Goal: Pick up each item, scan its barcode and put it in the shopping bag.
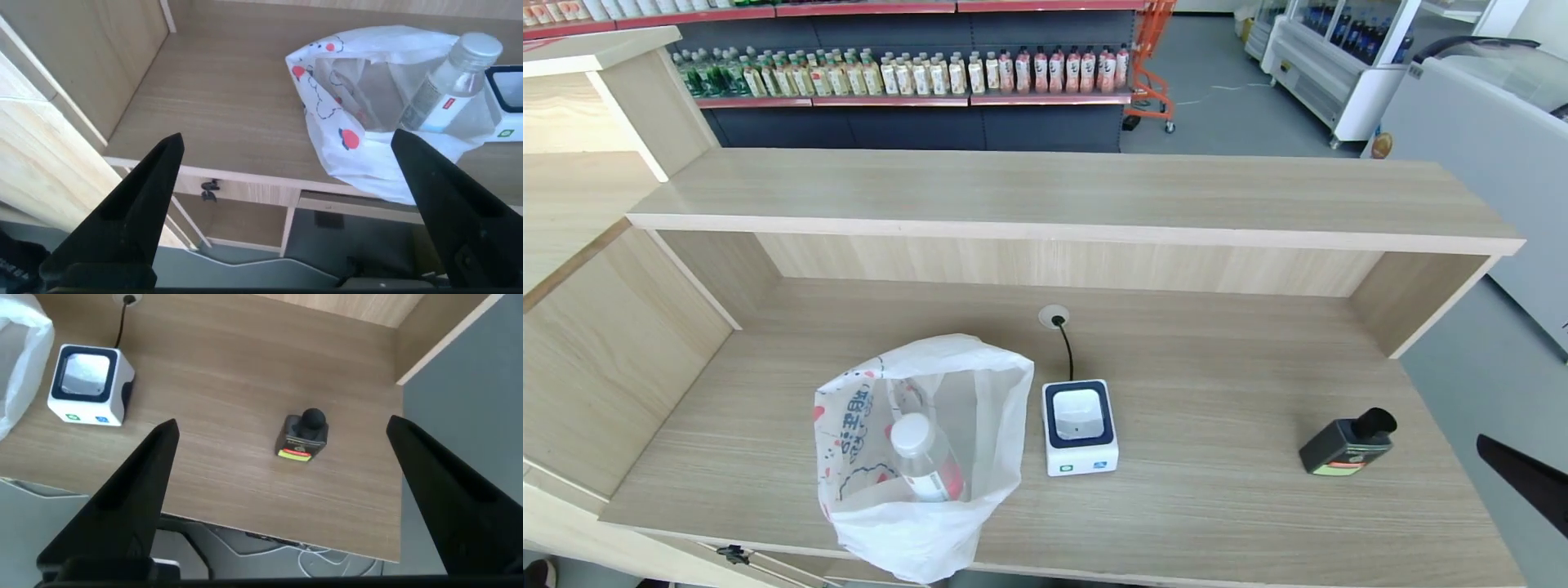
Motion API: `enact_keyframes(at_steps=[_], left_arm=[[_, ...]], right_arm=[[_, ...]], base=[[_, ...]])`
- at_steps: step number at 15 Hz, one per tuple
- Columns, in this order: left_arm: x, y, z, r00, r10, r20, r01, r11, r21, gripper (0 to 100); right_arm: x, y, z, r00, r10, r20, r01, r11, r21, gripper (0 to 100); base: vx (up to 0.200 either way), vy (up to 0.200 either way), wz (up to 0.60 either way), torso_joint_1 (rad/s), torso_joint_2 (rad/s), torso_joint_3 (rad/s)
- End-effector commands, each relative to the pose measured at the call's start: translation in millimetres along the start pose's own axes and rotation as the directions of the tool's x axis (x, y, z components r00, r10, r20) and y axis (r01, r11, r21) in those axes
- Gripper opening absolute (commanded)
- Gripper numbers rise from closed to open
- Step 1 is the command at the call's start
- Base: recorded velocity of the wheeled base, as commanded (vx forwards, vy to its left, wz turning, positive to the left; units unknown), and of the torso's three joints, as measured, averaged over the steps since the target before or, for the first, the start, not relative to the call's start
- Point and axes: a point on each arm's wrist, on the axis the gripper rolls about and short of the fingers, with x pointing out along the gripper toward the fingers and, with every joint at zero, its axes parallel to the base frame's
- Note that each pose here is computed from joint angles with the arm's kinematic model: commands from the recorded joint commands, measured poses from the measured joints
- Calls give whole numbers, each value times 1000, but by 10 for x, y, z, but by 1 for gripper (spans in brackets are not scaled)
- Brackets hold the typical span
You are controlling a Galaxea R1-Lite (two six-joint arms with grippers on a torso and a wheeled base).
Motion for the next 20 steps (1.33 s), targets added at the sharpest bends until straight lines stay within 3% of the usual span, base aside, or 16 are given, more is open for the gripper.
enact_keyframes(at_steps=[1, 5, 6, 10, 12, 16, 20], left_arm=[[0, 0, 1, 1000, 1, 1, -1, 1000, 0, 100], [0, 0, 1, 1000, 1, 1, -1, 1000, 3, 100], [0, 0, 1, 1000, -1, 1, 1, 1000, 3, 100], [0, 0, -1, 1000, -1, 0, 1, 1000, 7, 100], [0, 0, -1, 1000, -1, 0, 1, 1000, 7, 100], [0, 0, 1, 1000, -1, 1, 1, 1000, 3, 100], [0, 0, 1, 1000, -1, 1, 1, 1000, 3, 100]], right_arm=[[5, 3, 1, 1000, 1, -1, -1, 1000, -1, 100], [40, -31, -10, 998, -67, -22, 67, 998, 4, 100], [84, -83, -60, 988, -140, -59, 140, 990, 8, 100], [237, -253, -173, 953, -249, -173, 259, 965, 40, 100], [304, -341, -188, 952, -233, -199, 253, 964, 80, 100], [402, -333, -209, 972, -94, -214, 120, 986, 112, 100], [686, -354, -332, 934, -69, -351, 86, 996, 33, 100]], base=[[-200, -200, 0, -7, -2, -2], [-100, -50, 0, 0, 2, 1], [0, 0, 0, 0, 0, 0], [0, -200, 0, 8, 4, 6], [0, -200, 0, -5, 2, 2], [0, -100, 0, 4, 2, 1], [0, 0, 0, 0, 0, 0]])
